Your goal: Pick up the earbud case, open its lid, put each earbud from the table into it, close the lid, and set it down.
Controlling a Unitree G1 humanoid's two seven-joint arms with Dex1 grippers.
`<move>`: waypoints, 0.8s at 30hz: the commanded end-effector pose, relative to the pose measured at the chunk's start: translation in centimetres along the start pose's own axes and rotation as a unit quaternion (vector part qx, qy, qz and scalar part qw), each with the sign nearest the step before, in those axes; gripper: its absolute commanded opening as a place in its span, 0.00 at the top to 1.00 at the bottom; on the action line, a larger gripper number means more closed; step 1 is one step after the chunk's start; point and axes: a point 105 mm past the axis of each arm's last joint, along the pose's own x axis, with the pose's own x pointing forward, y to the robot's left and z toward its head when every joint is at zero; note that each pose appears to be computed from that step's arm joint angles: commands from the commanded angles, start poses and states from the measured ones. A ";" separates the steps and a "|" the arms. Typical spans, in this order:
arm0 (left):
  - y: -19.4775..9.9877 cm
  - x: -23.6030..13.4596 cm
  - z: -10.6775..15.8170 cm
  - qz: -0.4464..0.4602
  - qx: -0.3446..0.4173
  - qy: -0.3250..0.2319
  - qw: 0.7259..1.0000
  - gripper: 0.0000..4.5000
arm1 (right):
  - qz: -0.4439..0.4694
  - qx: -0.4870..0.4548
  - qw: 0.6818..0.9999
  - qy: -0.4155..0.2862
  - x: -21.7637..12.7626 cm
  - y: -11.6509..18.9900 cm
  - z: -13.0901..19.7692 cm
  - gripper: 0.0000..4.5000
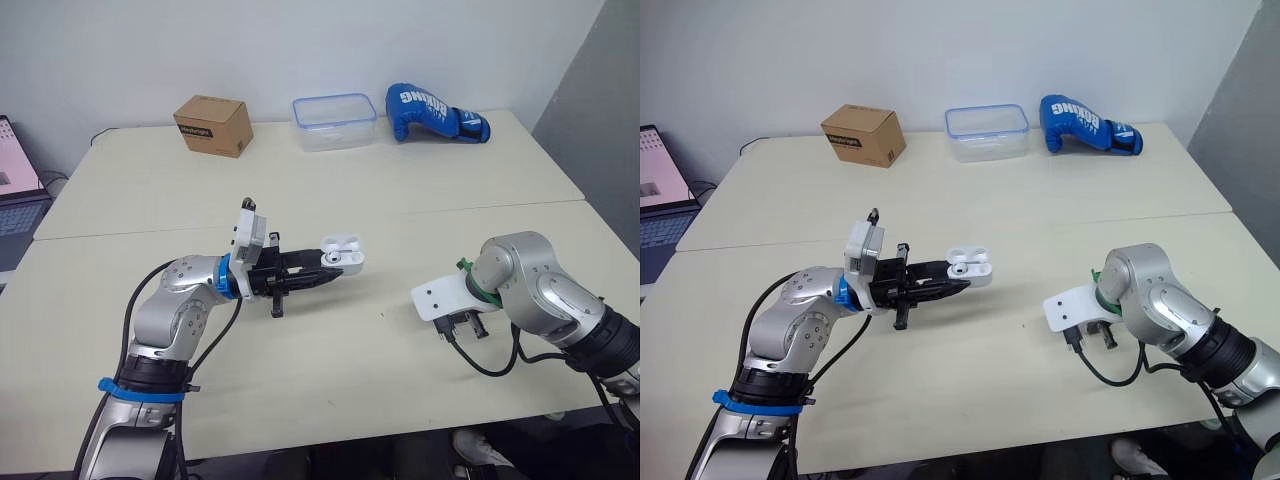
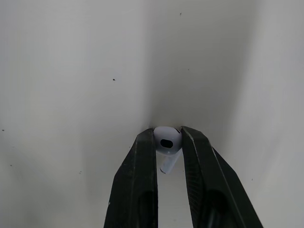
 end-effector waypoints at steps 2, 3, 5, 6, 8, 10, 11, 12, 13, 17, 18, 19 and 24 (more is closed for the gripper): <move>-0.2 0.0 0.6 -0.002 0.021 -0.008 1.000 0.82 | 0.006 0.030 0.999 -0.022 -1.1 0.2 0.2 0.92; 0.0 0.0 0.5 0.001 0.021 -0.010 1.000 0.82 | -0.009 0.050 0.998 -0.036 -1.5 -0.1 0.2 0.92; 0.1 -0.1 0.5 0.004 0.021 -0.013 1.000 0.82 | -0.033 0.085 0.994 -0.066 -2.2 -0.4 0.0 0.92; 0.2 -0.1 0.5 0.004 0.020 -0.015 1.000 0.82 | -0.038 0.106 0.990 -0.086 -2.4 -0.1 0.1 0.92; 0.3 -0.2 0.5 0.004 0.018 -0.017 1.000 0.82 | -0.032 0.136 0.982 -0.127 -2.6 0.7 0.7 0.92; 0.5 -0.2 0.4 0.003 0.017 -0.016 1.000 0.82 | -0.043 0.184 0.965 -0.184 -2.7 0.9 1.7 0.92; 0.6 -0.2 0.4 0.003 0.016 -0.016 1.000 0.82 | -0.067 0.212 0.951 -0.216 -2.9 0.5 2.1 0.92; 0.7 -0.3 0.4 0.003 0.015 -0.016 1.000 0.82 | -0.087 0.237 0.938 -0.239 -3.1 0.1 2.3 0.92; 0.8 -0.3 0.3 0.003 0.012 -0.018 1.000 0.82 | -0.108 0.269 0.920 -0.264 -3.2 -0.3 2.5 0.92; 1.0 -0.3 0.0 0.001 0.006 -0.019 1.000 0.82 | -0.176 0.356 0.841 -0.368 -4.6 -1.7 3.3 0.92; 1.1 -0.3 0.0 0.000 0.006 -0.019 1.000 0.82 | -0.191 0.367 0.822 -0.390 -5.1 -2.0 3.5 0.92; 1.1 -0.3 -0.1 -0.001 0.005 -0.020 1.000 0.82 | -0.207 0.379 0.802 -0.413 -5.6 -2.2 3.7 0.92; 1.2 -0.1 -0.2 -0.004 0.001 -0.022 1.000 0.82 | -0.259 0.393 0.732 -0.492 -7.7 -3.0 4.6 0.92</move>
